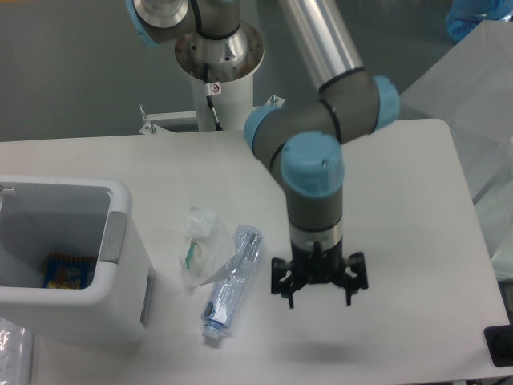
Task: Place the trash in the trash can
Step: 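Lower the gripper over the bottle and close on it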
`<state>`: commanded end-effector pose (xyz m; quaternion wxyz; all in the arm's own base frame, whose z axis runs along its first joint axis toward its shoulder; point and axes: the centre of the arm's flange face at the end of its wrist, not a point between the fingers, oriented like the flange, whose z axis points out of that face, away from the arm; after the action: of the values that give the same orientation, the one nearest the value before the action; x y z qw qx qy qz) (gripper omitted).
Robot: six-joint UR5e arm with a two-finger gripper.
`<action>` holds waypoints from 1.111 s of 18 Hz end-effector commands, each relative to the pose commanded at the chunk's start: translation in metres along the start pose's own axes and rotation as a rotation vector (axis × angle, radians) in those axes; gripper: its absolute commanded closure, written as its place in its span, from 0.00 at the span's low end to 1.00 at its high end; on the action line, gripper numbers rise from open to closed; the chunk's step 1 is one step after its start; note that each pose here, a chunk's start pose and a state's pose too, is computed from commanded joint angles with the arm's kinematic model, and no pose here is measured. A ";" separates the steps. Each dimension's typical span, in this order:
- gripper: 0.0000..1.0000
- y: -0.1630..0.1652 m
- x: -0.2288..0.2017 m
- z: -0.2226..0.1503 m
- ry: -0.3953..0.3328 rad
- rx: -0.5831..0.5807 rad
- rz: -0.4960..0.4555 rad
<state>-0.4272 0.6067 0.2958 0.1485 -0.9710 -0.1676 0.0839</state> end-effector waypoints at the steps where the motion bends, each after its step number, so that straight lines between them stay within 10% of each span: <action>1: 0.00 -0.002 0.009 0.008 0.008 -0.007 0.011; 20: 0.00 0.007 0.108 0.064 0.125 -0.083 0.091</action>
<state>-0.3387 0.6548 0.2207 0.1144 -0.9862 -0.1172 0.0225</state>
